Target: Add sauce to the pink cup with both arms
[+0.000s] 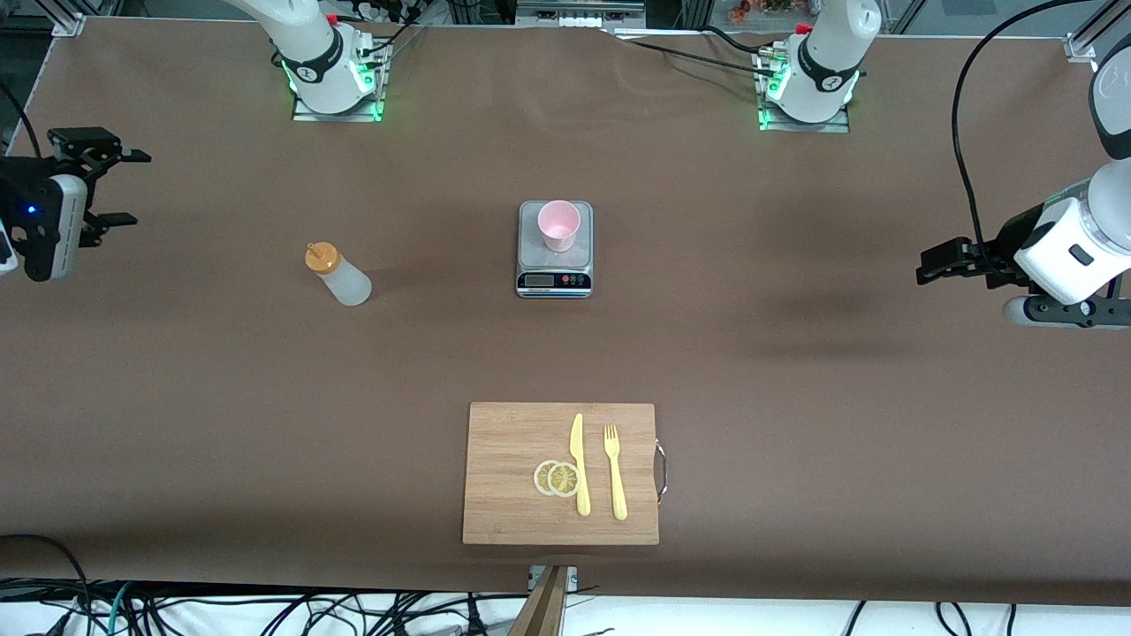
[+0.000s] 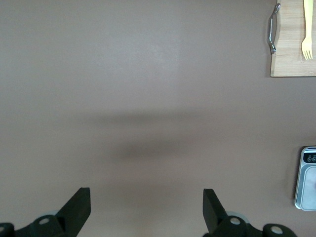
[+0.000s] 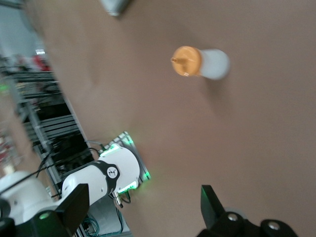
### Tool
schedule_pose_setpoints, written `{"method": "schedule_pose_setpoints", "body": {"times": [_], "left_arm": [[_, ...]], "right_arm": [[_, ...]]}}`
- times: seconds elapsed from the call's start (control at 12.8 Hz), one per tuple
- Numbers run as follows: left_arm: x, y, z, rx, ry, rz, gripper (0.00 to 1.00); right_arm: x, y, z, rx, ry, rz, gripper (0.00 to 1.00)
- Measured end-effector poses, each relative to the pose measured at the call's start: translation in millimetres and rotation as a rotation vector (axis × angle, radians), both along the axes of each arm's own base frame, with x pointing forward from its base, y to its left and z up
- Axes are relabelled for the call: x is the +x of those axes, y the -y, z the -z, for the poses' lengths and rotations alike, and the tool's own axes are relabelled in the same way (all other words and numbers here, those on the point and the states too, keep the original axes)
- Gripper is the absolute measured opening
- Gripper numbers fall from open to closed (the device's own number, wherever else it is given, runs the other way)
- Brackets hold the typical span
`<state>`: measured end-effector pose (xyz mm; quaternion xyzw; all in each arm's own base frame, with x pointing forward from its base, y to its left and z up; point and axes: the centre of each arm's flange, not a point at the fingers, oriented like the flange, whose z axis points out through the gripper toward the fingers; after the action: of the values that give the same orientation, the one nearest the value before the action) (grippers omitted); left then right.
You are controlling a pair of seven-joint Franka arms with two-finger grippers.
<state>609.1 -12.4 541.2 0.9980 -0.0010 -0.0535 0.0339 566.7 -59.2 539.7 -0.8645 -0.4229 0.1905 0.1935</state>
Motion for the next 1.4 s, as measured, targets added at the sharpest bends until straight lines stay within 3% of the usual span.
{"method": "schedule_pose_setpoints", "body": {"times": [0.23,0.39,0.62,1.01,1.4], "left_arm": [[0.0,0.4,0.0,0.0,0.0,0.001,1.0],[0.1,0.4,0.0,0.0,0.0,0.001,1.0],[0.2,0.6,-0.4,0.0,0.001,-0.004,1.0],[0.9,0.7,-4.7,0.0,0.01,-0.004,1.0],[1.0,0.7,-4.9,0.0,0.01,-0.004,1.0]], "right_arm": [[-11.9,-32.9,-28.2,-0.279,0.087,0.206,1.0],[-15.4,-28.7,-24.5,-0.376,0.138,0.446,1.0],[-24.3,-9.1,-26.0,-0.406,0.201,0.635,1.0],[-30.9,-14.5,-36.1,-0.42,0.234,0.715,1.0],[-27.4,-11.2,-48.1,-0.399,0.315,0.747,1.0]]}}
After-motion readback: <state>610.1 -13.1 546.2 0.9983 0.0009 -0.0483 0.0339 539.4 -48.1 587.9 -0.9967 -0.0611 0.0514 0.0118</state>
